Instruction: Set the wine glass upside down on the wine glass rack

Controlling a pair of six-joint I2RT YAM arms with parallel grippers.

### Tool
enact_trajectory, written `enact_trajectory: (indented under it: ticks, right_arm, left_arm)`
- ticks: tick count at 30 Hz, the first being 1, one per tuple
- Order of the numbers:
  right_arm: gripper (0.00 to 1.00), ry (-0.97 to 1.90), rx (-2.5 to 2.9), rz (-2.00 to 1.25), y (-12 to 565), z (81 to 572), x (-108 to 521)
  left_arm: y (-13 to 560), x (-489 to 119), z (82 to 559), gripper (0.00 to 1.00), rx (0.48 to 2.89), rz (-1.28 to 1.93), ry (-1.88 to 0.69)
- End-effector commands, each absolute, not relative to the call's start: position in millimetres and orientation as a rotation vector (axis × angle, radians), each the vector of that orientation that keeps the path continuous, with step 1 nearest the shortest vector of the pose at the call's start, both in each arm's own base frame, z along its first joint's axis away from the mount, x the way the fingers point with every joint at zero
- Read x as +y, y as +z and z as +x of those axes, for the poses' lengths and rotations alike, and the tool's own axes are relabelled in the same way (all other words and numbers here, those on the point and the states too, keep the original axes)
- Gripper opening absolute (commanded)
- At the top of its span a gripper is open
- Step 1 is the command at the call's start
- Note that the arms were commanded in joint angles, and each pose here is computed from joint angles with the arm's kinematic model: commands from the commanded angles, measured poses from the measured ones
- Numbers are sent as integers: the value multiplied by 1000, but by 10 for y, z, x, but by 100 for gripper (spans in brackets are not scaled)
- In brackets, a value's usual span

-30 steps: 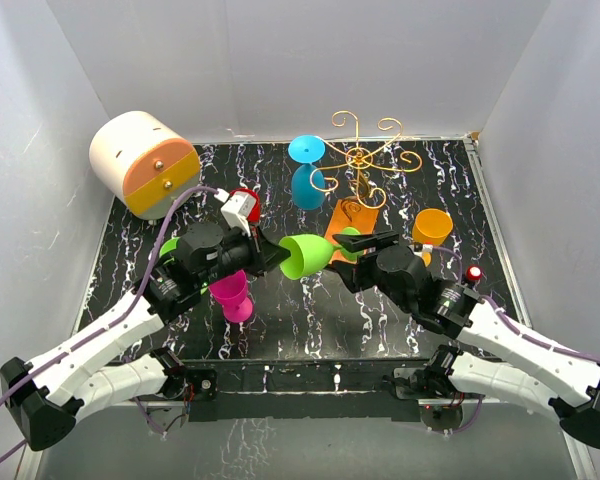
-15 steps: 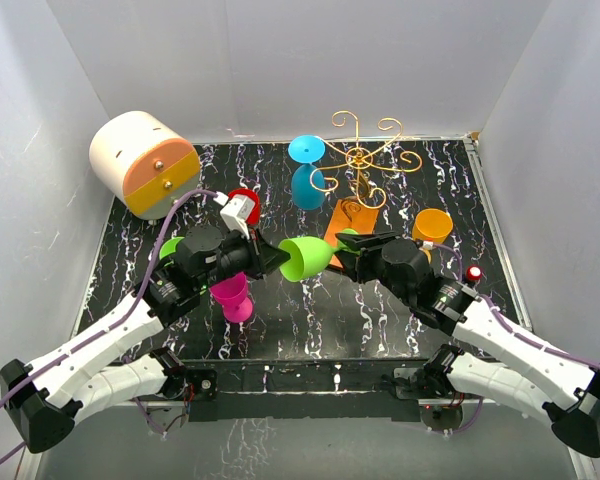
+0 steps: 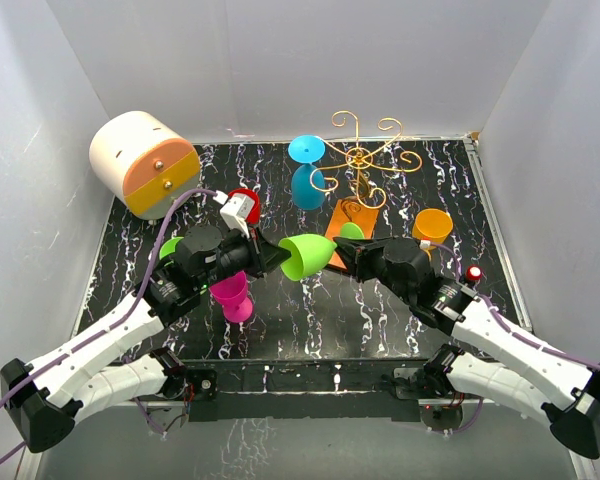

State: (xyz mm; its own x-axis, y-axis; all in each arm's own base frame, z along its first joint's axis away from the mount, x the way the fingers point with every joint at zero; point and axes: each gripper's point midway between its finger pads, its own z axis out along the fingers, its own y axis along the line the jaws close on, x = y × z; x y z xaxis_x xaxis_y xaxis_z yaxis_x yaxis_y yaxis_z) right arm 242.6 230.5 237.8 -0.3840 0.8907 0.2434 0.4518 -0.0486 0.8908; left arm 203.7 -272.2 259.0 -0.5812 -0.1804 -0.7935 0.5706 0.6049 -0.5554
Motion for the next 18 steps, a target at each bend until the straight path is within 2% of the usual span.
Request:
enact_trajectory:
  ticks: [1,7,11,13,18]
  right_arm:
    - [2,1501,1758,1377,2558,2466,2330]
    - [0,1500,1727,1373,2610,2477,2282]
    - [0,1481,1713,1362,2632,2482,2238]
    - [0,1471,1701,1353,2645,2484,2208]
    - [0,1419,1711,1326,2598,2488,2163]
  left_arm:
    - [2698,-2748,2022,0,1900,319,-1086]
    - [2685,-2724,2025,1,1897,320,-1071]
    - [2629,-2665,2046,25,1918,302,-1030]
    - [2604,-2619,2072,34,1923,279,-1002]
    - [2596,-2562,2100,39,1919,238,-981]
